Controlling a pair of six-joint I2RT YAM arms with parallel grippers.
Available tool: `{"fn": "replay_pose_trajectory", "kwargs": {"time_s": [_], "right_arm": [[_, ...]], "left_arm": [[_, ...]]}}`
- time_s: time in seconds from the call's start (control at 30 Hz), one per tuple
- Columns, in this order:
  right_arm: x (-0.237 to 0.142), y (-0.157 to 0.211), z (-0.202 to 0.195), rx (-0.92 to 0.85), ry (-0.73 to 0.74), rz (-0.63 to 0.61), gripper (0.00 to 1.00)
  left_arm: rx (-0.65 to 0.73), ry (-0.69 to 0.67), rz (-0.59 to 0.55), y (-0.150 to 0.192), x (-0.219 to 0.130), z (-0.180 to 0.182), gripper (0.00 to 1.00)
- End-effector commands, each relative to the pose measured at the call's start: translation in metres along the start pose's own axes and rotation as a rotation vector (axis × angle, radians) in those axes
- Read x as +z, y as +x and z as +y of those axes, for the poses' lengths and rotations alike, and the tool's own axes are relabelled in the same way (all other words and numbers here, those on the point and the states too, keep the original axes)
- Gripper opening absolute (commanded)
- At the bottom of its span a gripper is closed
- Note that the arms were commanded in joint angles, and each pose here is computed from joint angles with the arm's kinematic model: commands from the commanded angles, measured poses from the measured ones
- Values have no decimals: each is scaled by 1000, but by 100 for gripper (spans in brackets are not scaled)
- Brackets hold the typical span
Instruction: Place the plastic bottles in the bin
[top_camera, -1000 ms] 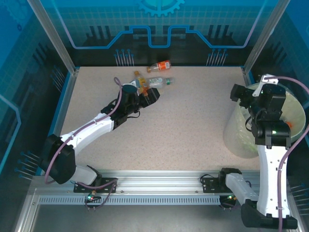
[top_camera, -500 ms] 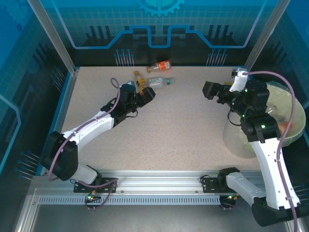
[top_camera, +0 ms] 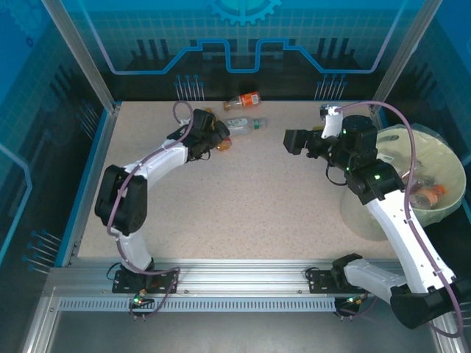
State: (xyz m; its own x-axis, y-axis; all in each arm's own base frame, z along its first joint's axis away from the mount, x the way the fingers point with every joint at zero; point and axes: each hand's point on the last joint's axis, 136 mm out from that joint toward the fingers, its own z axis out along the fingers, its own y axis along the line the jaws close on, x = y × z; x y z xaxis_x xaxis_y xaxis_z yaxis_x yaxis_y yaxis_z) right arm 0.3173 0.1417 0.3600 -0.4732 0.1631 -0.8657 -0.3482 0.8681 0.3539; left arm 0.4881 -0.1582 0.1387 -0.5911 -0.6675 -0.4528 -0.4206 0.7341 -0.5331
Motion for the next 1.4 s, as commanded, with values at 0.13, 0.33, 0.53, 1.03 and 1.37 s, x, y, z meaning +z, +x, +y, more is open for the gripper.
{"fn": "replay_pose_trajectory", "kwargs": {"time_s": [0.13,0.33,0.53,1.03,1.37], "right_arm": [[-5,-2,-2,-53,43,-15,100],[-10,0,-11,-49,95,-24,100],[-10,-1,-15,-47,115,-29,100],[-11,-1,-8,-51,86,-10,100],[-8,3,-10,6,82,-12,100]], "left_arm": [[73,-90,-3,-29,47,6,99],[173,-82,147,-5,79,1,99],[231,-84,212,11,96,8,94],[320,-124,318,32,120,22,75],[320,-109,295,33,107,27,59]]}}
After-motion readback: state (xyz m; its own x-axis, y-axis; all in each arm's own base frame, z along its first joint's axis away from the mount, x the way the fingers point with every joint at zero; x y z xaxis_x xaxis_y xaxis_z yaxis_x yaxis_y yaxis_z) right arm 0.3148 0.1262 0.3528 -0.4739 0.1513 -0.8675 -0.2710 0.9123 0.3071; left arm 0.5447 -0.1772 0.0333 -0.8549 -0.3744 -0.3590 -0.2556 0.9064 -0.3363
